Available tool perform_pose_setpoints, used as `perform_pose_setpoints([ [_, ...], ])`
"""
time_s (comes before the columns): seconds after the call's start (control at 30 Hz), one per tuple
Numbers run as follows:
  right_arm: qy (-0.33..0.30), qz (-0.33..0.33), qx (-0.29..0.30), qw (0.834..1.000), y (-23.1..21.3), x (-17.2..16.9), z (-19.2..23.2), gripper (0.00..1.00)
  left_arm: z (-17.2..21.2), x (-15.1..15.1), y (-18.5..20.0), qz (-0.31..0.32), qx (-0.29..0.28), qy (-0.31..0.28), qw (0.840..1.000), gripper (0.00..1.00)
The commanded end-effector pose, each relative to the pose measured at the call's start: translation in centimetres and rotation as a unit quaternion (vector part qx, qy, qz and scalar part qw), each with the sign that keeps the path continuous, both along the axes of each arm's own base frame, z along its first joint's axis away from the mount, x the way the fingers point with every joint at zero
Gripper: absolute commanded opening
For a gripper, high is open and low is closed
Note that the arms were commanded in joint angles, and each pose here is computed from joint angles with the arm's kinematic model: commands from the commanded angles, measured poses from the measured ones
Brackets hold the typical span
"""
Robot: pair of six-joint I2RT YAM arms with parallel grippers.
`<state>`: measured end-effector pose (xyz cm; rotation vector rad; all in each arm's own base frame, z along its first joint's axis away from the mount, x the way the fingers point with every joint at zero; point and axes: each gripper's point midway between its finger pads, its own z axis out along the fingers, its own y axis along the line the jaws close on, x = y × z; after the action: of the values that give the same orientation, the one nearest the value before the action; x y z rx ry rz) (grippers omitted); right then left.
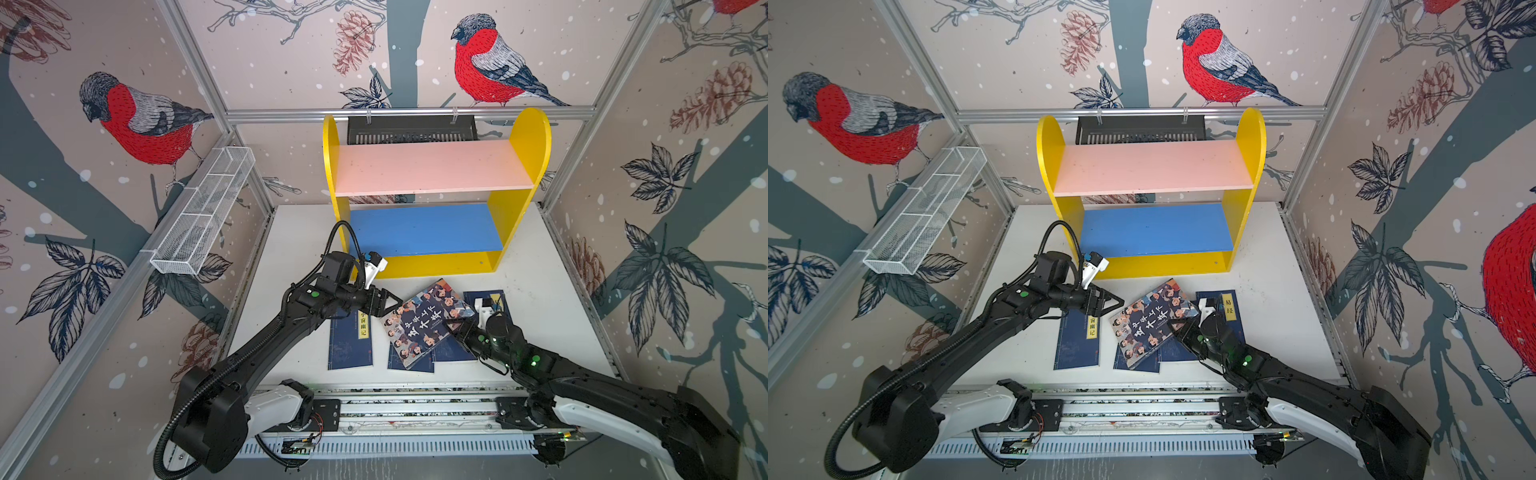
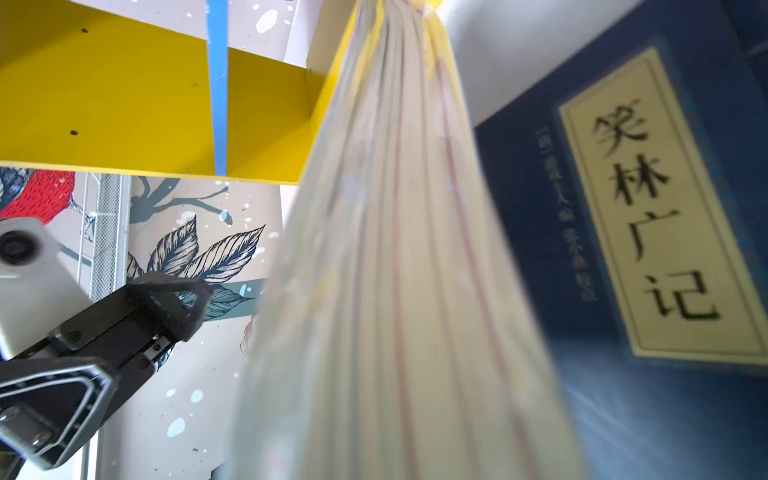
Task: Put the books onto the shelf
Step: 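Lift the book toward the blue shelf with the right gripper while the left withdraws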
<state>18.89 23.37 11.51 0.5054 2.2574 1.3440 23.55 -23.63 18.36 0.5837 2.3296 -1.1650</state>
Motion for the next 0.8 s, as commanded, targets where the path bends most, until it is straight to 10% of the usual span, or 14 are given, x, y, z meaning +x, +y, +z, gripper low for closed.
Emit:
perform_pose_setpoints([
  [0.0, -0.072, 0.020, 0.058, 0.996, 1.6, 0.8, 5.8, 0.04, 0.3, 1.5, 1.1, 0.044, -0.003, -0.009, 0.999, 0.76],
  [0.77, -0.148, 0.127, 0.096, 0.976, 4.3, -0.7, 15.5, 0.02, 6.2, 4.8, 8.4, 0.143, -0.124, -0.030, 0.981, 0.79],
])
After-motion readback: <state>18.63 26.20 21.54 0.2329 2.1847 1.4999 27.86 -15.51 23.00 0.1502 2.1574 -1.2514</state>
